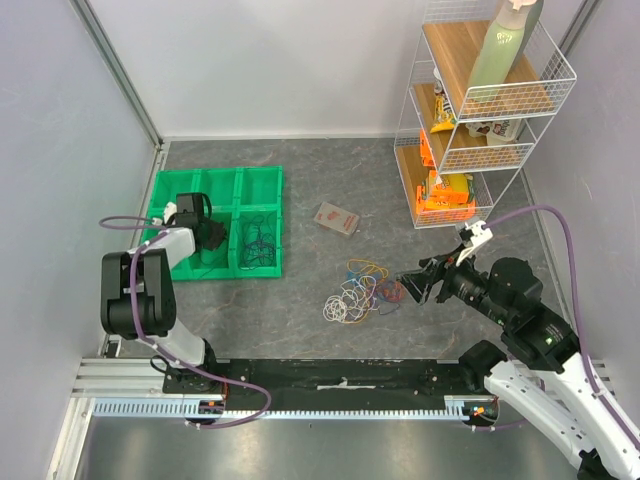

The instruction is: Untangle the cables

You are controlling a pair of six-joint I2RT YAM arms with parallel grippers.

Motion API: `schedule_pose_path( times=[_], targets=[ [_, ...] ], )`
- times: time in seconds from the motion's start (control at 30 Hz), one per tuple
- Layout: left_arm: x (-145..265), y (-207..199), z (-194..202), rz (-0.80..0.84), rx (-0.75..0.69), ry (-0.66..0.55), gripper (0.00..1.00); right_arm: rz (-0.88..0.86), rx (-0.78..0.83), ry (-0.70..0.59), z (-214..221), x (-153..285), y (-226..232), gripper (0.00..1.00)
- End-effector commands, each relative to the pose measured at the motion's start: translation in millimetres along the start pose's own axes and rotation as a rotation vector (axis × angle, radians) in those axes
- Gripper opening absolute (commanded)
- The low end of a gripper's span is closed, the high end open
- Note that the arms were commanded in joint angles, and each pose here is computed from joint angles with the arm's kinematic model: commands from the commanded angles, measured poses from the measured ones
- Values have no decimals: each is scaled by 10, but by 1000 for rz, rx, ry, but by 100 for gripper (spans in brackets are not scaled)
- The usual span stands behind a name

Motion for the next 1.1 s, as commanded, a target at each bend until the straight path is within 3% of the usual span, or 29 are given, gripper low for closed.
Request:
schedule_pose_path(
  times=[0.0, 0.13, 0.3, 0.47, 0.6, 0.73, 0.8, 0.9, 0.97, 1.07],
  targets=[
    [226, -131, -157, 16, -14, -51, 29, -10, -1, -14, -25, -30, 16, 82],
    [449, -299, -264, 72, -46, -84, 47, -8, 1, -9, -3, -77, 0, 82],
    [737, -421, -303, 135, -61, -90, 78, -11, -13, 21, 86, -151, -17, 82],
    [1055, -608, -213, 263, -120, -31, 77, 26, -39, 79, 289, -240, -117, 82],
    [1416, -990, 213, 576, -334, 127, 65, 69, -88, 176, 570, -376, -226, 81],
    [1900, -1228, 1304, 779, -753, 317, 64, 118, -165, 264, 924, -542, -353, 72],
    [2167, -1226, 1848, 905, -884, 405, 64, 166, -200, 317, 1142, -595, -454, 65],
    [2438, -1077, 2544, 1087, -977, 596, 64, 233, -214, 359, 1335, -619, -588, 49],
    [2452, -989, 2885, 1103, -1016, 669, 63, 264, -222, 366, 1429, -588, -648, 48],
    [2464, -837, 3386, 1088, -1078, 805, 51, 280, -255, 370, 1543, -540, -673, 48]
  ],
)
Point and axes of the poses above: each gripper's point midway between its finger pads, its own x axis back along the fingers, its own y axis along the line the jaws close on, z = x × y, the point moved 1 cm from there along x, back along the fingers, and after that the axes turned 5 degrees about x, right-handed, at the moved point
